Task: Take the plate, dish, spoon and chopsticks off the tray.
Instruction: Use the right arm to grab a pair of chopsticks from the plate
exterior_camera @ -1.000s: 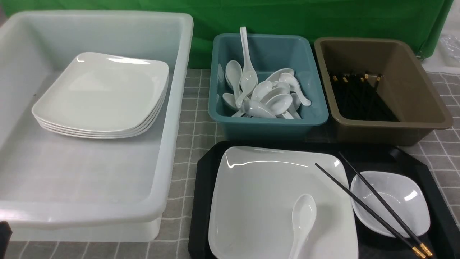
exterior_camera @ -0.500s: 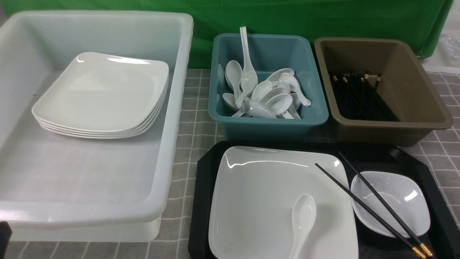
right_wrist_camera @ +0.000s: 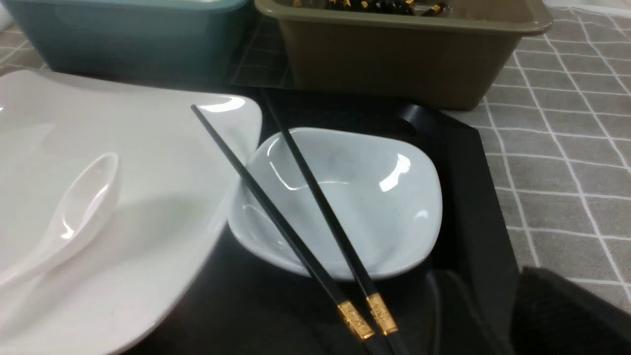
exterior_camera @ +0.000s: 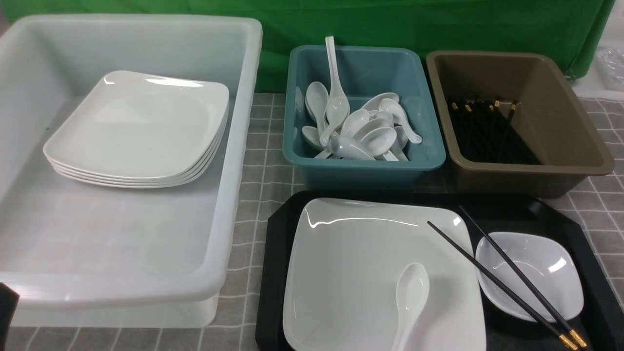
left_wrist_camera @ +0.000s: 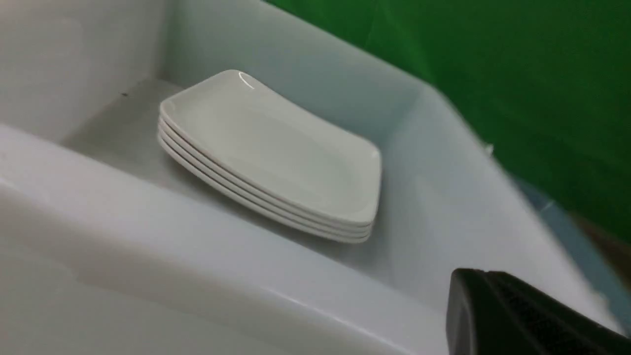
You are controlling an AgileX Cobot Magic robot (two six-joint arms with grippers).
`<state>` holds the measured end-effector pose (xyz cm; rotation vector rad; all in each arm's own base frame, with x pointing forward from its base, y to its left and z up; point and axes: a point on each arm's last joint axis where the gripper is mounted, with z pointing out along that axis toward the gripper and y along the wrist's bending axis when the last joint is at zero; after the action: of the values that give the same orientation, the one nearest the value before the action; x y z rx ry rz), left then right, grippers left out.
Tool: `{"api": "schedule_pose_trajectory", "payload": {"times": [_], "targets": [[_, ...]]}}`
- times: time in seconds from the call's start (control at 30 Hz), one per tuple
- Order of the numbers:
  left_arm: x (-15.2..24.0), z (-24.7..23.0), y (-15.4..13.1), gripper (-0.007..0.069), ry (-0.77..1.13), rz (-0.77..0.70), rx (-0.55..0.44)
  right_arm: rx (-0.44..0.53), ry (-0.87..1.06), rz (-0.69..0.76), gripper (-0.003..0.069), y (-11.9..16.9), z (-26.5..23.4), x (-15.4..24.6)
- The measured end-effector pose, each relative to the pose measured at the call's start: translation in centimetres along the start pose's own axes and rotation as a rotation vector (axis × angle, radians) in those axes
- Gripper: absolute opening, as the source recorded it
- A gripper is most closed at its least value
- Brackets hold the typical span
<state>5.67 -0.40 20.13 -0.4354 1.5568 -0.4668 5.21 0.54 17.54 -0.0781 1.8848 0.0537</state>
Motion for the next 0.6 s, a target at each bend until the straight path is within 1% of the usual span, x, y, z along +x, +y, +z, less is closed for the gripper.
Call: {"api": "schedule_pose_trajectory", "payload": {"times": [0.07,0.1,0.17,0.23,0.27,0.33,0.4,0.43,0.5,0.6], "targets": [[-0.2,0.0,-0.1,0.0004,-0.024,-0.089,0.009,0.000,0.000,0.000,0.0239,0.0,0.0,0.0],[-0.3,0.0,-0.1,0.0004,-0.027,-0.095,0.009,0.000,0.000,0.000,0.0239,0.0,0.0,0.0],[-0.8,0.0,0.0,0.0004,-0.091,-0.192,0.014,0.000,0.000,0.000,0.0239,0.0,0.0,0.0],[-1.2,-0.1,0.0,0.0004,-0.128,-0.237,0.014,0.000,0.000,0.000,0.0239,0.0,0.0,0.0],[-1.3,-0.1,-0.1,0.0004,-0.131,-0.240,0.018,0.000,0.000,0.000,0.0239,0.0,0.0,0.0],[-2.1,-0.4,-1.1,0.0004,-0.103,-0.224,0.051,0.000,0.000,0.000,0.0239,0.0,0.0,0.0],[-3.8,-1.0,-2.9,0.0004,-0.078,-0.103,0.104,0.000,0.000,0.000,0.0239,0.0,0.0,0.0],[-4.8,-1.2,-3.9,0.0004,-0.060,-0.004,0.122,0.000,0.000,0.000,0.0239,0.0,0.0,0.0],[-6.7,-1.2,-5.7,0.0004,-0.023,0.138,0.152,0.000,0.000,0.000,0.0239,0.0,0.0,0.0],[-8.7,-0.3,-7.8,0.0004,0.081,0.259,0.205,0.000,0.000,0.000,0.0239,0.0,0.0,0.0]]}}
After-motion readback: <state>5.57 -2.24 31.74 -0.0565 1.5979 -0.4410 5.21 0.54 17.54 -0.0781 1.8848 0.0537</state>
